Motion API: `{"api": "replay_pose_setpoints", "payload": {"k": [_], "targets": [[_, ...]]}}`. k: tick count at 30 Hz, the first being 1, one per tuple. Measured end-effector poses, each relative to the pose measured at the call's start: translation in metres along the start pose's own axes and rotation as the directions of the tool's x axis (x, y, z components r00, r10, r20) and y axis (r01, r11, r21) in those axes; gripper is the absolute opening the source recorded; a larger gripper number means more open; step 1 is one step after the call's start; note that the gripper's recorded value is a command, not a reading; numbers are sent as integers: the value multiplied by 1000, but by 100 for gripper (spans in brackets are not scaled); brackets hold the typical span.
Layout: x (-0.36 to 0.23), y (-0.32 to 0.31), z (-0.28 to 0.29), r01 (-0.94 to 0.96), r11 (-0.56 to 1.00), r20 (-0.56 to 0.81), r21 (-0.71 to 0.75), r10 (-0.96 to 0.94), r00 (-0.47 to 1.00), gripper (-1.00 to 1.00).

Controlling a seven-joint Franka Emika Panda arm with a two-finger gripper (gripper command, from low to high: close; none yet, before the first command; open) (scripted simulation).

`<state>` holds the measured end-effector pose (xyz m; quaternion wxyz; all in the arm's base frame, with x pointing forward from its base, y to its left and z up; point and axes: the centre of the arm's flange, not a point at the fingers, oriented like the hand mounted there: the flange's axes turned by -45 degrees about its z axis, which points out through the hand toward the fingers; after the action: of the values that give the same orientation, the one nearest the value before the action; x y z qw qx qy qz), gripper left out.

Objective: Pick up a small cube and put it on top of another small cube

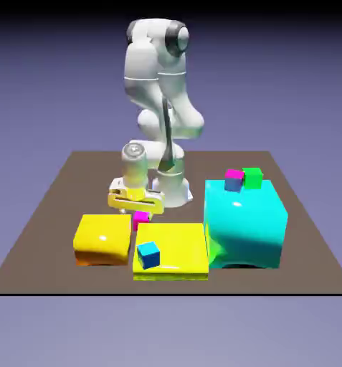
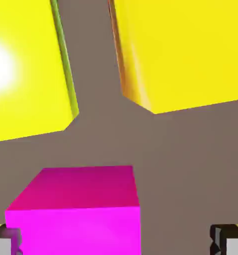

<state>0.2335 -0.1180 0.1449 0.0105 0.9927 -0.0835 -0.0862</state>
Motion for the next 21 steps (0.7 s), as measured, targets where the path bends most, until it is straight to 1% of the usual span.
{"api": "replay_pose_setpoints", "payload": {"k": [4, 5, 7, 14, 21], "targets": [[-3, -7, 17, 5, 999, 4, 35, -5, 1000, 0], [-3, -7, 17, 5, 999, 4, 35, -5, 1000, -100], [-3, -8, 17, 5, 999, 4, 35, -5, 1000, -100], [1, 5, -12, -8, 1000, -5, -17, 8, 1000, -100], [2, 7, -37, -13, 999, -18, -30, 12, 1000, -100]]}}
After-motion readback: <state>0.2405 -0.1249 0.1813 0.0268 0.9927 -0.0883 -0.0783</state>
